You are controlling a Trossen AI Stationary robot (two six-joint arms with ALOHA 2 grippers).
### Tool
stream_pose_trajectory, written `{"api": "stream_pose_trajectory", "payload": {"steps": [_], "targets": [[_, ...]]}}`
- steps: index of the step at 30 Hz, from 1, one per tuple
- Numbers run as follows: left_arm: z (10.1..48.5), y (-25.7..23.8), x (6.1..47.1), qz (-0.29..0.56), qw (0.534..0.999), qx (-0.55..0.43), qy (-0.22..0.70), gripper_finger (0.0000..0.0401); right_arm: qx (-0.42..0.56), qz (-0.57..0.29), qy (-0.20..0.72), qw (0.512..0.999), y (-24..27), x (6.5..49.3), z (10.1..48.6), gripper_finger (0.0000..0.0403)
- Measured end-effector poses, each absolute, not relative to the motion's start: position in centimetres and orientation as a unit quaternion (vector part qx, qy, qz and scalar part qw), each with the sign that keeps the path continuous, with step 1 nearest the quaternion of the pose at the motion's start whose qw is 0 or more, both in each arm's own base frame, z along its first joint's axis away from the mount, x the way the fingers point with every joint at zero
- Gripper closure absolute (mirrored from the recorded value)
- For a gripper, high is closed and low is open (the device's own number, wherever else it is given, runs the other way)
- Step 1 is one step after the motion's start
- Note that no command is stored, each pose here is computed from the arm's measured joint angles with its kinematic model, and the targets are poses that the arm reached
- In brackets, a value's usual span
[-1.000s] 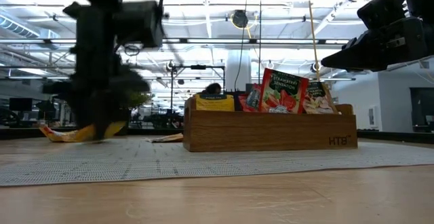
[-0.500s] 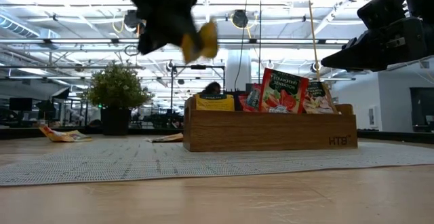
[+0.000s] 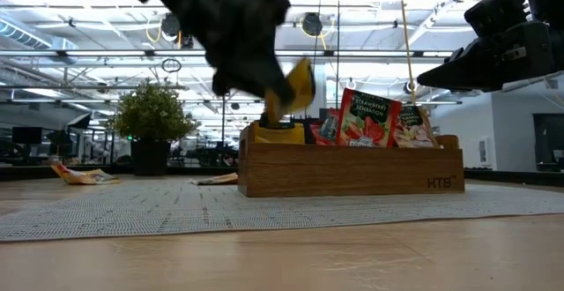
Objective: Pick & Place Tea
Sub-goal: Put the yellow tea bag into the left section of the wooden organizer
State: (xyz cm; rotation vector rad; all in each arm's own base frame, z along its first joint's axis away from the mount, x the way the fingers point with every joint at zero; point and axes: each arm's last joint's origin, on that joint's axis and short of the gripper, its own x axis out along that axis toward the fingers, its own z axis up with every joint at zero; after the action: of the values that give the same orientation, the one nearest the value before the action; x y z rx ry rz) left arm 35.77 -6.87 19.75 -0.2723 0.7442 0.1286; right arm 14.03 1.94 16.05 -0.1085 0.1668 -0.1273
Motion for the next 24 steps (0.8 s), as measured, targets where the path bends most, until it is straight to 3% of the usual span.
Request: {"api": "stream_pose_trajectory", "payload": {"steps": [9, 24], "targets": [[18.4, -5.0, 36.2, 0.092, 0.905, -0.154, 0.387, 0.0359, -0.054, -0.063, 0.084, 0.993, 1.9, 14.0, 16.0, 0.0385], [18.2, -5.5, 36.0, 0.069, 0.898, -0.166, 0.402, 0.0242, -0.054, -0.063, 0.084, 0.993, 1.9, 14.0, 16.0, 0.0385]]}}
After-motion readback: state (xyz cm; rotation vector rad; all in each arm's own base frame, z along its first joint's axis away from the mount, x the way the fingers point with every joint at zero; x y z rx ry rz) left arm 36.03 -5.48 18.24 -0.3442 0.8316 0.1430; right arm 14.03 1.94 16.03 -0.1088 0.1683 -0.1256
